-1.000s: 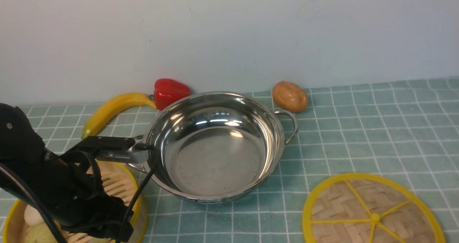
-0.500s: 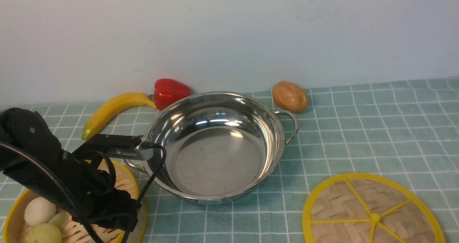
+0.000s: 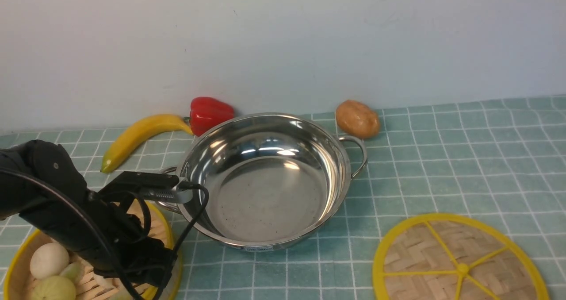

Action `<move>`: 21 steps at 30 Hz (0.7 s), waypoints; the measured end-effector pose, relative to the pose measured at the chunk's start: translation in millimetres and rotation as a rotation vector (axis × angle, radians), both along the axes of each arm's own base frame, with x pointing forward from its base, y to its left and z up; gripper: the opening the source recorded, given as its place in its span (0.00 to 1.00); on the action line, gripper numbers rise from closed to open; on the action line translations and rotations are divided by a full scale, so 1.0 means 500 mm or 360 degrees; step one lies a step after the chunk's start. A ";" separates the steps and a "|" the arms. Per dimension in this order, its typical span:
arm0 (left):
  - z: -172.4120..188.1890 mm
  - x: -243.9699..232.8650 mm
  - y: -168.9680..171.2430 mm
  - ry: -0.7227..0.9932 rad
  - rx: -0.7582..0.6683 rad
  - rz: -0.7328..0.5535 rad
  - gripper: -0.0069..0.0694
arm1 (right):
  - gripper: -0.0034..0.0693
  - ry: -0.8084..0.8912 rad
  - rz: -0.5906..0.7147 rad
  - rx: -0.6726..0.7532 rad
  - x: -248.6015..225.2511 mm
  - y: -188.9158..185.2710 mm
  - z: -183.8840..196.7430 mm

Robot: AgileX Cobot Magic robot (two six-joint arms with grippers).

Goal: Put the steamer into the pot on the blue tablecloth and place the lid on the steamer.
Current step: 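Grasp the rim of the steamer basket holding the buns with the left gripper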

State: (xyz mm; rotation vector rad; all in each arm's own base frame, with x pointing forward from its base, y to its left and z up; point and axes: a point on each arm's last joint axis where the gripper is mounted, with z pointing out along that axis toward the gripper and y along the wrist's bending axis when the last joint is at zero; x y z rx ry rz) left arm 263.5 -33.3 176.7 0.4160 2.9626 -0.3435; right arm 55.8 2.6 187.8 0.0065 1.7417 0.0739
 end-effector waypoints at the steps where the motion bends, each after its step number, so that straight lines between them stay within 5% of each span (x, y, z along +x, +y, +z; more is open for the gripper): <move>1: 0.000 0.001 0.000 -0.0005 0.0001 0.0001 0.46 | 0.38 0.0000 0.0000 0.0000 0.000 0.000 0.000; 21: -0.033 0.008 -0.023 0.0038 0.0023 -0.0105 0.46 | 0.38 0.0000 0.0000 0.0000 0.000 0.000 0.000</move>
